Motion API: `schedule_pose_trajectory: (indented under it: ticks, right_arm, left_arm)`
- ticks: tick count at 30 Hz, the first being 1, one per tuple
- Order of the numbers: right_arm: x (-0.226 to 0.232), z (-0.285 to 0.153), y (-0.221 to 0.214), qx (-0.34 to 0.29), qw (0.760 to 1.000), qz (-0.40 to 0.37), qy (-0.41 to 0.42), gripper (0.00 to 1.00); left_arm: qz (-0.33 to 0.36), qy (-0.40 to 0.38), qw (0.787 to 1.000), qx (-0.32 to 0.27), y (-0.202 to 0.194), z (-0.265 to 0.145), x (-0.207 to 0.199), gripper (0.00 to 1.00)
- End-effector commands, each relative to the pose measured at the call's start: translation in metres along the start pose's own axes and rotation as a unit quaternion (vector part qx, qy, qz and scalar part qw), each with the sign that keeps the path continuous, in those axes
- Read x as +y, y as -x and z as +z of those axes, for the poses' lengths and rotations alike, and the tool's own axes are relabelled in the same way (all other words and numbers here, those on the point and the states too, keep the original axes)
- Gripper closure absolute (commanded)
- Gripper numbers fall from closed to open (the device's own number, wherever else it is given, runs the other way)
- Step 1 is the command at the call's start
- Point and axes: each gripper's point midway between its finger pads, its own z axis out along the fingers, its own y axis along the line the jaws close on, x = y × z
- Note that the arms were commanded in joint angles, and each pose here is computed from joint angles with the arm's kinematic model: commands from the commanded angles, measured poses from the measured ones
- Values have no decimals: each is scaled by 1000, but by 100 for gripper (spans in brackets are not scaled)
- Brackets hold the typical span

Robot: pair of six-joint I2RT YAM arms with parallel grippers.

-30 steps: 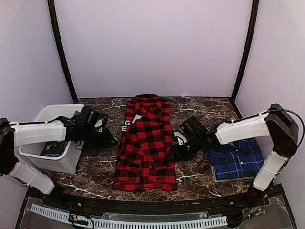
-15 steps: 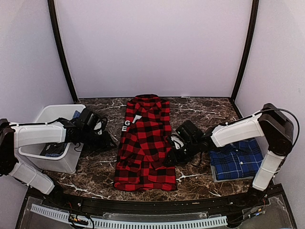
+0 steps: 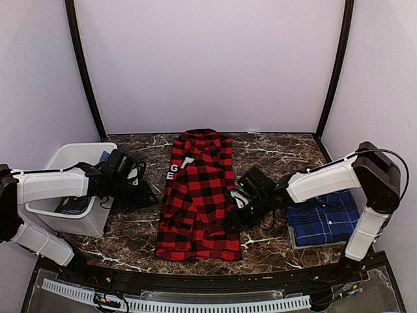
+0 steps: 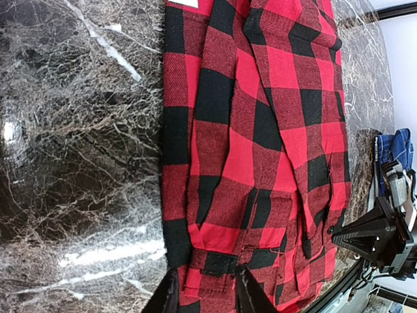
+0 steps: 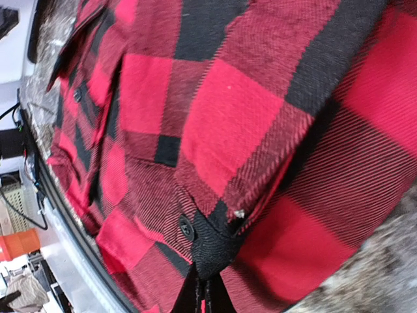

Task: Fold and stack the long sleeve shirts
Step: Fold the 1/3-folded shirt at the center of the board.

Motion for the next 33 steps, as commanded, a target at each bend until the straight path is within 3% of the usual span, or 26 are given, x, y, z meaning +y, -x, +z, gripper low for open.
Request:
schedule_pose_trajectory:
  ticks: [1,6,12,15,33]
  right_arm:
    - [19,-5,-17,19,1000,-9,23,98]
    - [14,-3,-25,24,1000,1,18,96]
    - [13,-16,-18,-4,1000,-1,-3,56]
    - [9,-23,-18,-18,1000,5,-10,46]
    - [-16,-21,-36,-30,997,64,43,44]
  left_arm:
    - [5,-2,1000,16,-13,-4,5,72]
    - [4,-1,1000,27,-21,-1,9,72]
    - [4,-5,999,54,-38,4,14,69]
    - [6,-7,997,70,-49,9,14,64]
    - [-21,20,989,148,-106,41,16,61]
